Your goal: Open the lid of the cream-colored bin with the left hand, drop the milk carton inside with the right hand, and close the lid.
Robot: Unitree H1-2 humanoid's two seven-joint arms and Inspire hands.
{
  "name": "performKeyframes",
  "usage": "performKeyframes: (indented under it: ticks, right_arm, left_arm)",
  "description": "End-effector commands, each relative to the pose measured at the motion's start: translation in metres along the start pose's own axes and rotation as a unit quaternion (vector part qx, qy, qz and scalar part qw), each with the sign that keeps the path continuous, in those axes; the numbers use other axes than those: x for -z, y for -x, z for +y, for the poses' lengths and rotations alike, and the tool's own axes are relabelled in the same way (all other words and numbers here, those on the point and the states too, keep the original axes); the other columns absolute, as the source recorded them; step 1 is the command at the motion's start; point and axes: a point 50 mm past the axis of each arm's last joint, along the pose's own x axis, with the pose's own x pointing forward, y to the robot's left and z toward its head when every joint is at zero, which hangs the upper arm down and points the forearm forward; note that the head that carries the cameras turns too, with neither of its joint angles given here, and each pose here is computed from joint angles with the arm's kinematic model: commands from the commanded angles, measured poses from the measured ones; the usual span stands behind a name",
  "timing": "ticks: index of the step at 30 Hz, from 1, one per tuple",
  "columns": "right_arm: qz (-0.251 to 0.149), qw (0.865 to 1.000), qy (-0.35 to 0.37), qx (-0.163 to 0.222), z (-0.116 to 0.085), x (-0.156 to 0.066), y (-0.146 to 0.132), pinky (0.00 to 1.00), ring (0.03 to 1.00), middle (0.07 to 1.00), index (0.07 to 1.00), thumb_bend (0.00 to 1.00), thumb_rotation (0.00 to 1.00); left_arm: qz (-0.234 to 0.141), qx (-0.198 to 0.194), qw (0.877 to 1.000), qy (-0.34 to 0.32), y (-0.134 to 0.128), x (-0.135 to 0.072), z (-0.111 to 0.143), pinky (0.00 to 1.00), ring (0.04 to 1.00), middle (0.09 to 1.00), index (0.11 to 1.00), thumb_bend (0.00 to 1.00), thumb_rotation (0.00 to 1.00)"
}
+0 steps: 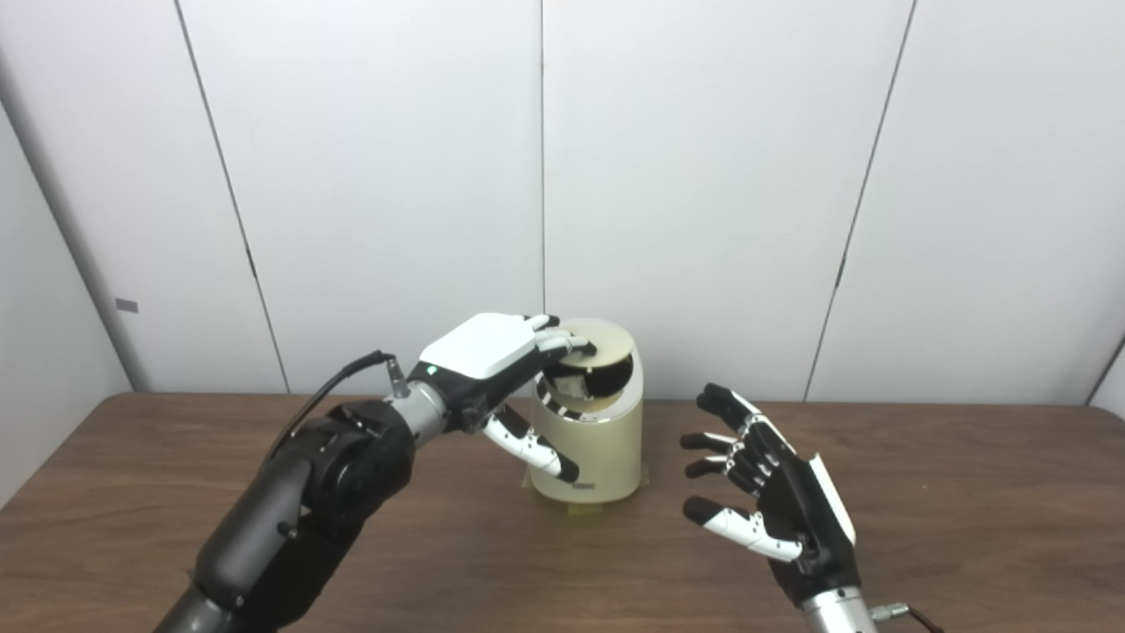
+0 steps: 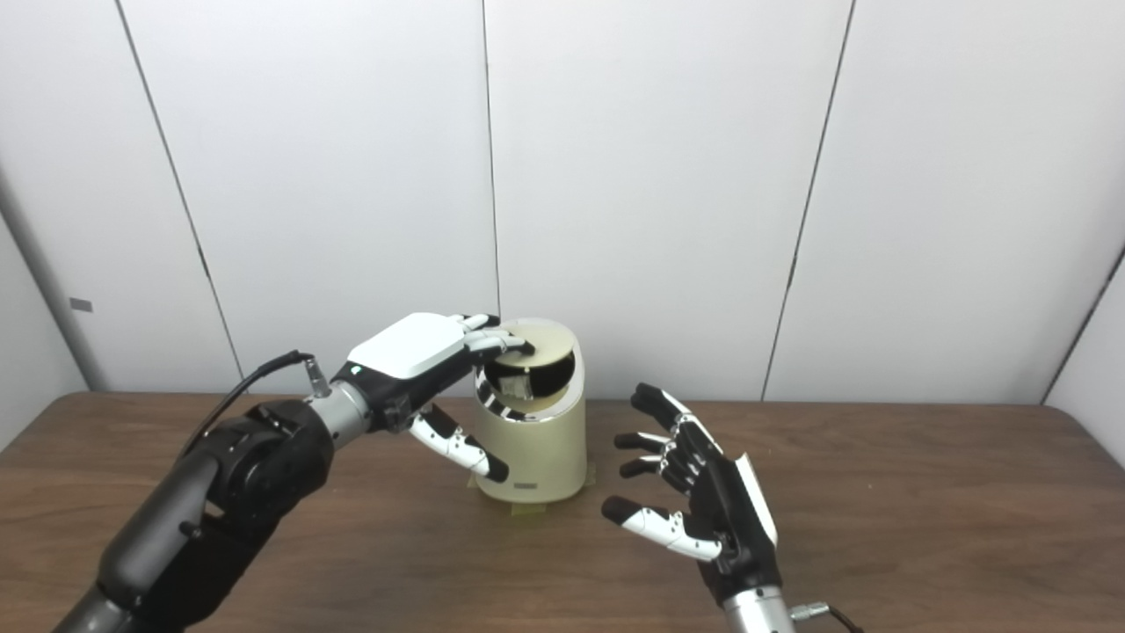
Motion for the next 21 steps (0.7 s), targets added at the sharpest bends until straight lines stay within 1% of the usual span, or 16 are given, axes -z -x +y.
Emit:
performKeyframes:
  ticks: [1, 4, 7, 9, 12, 13, 15, 17, 19, 21]
  right_arm:
    - [-0.039, 0.999, -0.006, -0.002, 0.003, -0.018, -0.014, 0.56, 0.697, 0.85, 0.832, 0.83, 0.38]
    - [-0.04, 0.999, 0.0, -0.001, 0.003, -0.018, -0.014, 0.55, 0.696, 0.852, 0.831, 0.83, 0.38]
    - [-0.042, 0.999, 0.008, -0.001, 0.003, -0.019, -0.014, 0.56, 0.693, 0.849, 0.835, 0.84, 0.41]
    - [-0.043, 0.999, 0.009, -0.001, 0.003, -0.02, -0.015, 0.56, 0.69, 0.848, 0.833, 0.84, 0.41]
    - [-0.043, 0.999, 0.007, 0.001, 0.003, -0.021, -0.015, 0.55, 0.682, 0.842, 0.833, 0.84, 0.41]
    - [-0.042, 0.999, 0.005, 0.001, 0.003, -0.021, -0.015, 0.55, 0.681, 0.841, 0.833, 0.85, 0.41]
    - [-0.043, 0.999, 0.006, 0.001, 0.004, -0.023, -0.015, 0.55, 0.678, 0.837, 0.829, 0.85, 0.41]
    - [-0.042, 0.999, 0.009, 0.003, 0.004, -0.024, -0.015, 0.54, 0.675, 0.835, 0.828, 0.85, 0.42]
    - [-0.043, 0.999, 0.01, 0.006, 0.005, -0.025, -0.015, 0.54, 0.675, 0.834, 0.825, 0.86, 0.43]
    - [-0.043, 0.999, 0.012, 0.009, 0.006, -0.025, -0.015, 0.53, 0.672, 0.831, 0.822, 0.86, 0.44]
  left_arm:
    - [-0.027, -0.023, 0.999, -0.034, 0.0, -0.008, 0.023, 1.0, 1.0, 0.893, 0.891, 1.0, 0.5]
    - [-0.036, -0.017, 0.999, -0.035, 0.001, -0.011, 0.02, 1.0, 0.998, 0.858, 0.864, 1.0, 0.5]
    - [-0.044, -0.007, 0.998, -0.033, 0.002, -0.016, 0.014, 1.0, 0.994, 0.832, 0.845, 1.0, 0.49]
    - [-0.046, -0.002, 0.998, -0.033, 0.001, -0.018, 0.009, 1.0, 0.99, 0.83, 0.84, 1.0, 0.47]
    - [-0.047, 0.019, 0.997, -0.051, -0.001, -0.021, -0.002, 1.0, 0.996, 0.846, 0.846, 1.0, 0.46]
    - [-0.046, 0.032, 0.996, -0.066, -0.002, -0.022, -0.007, 1.0, 0.999, 0.85, 0.849, 1.0, 0.46]
    - [-0.041, 0.051, 0.993, -0.097, -0.004, -0.024, -0.014, 1.0, 1.0, 0.865, 0.863, 1.0, 0.49]
    - [-0.023, 0.074, 0.986, -0.147, -0.005, -0.027, -0.022, 1.0, 1.0, 0.878, 0.872, 1.0, 0.5]
    - [-0.005, 0.091, 0.979, -0.18, -0.006, -0.028, -0.028, 1.0, 1.0, 0.888, 0.877, 1.0, 0.5]
    - [0.009, 0.106, 0.975, -0.195, -0.008, -0.028, -0.034, 1.0, 1.0, 0.887, 0.869, 1.0, 0.52]
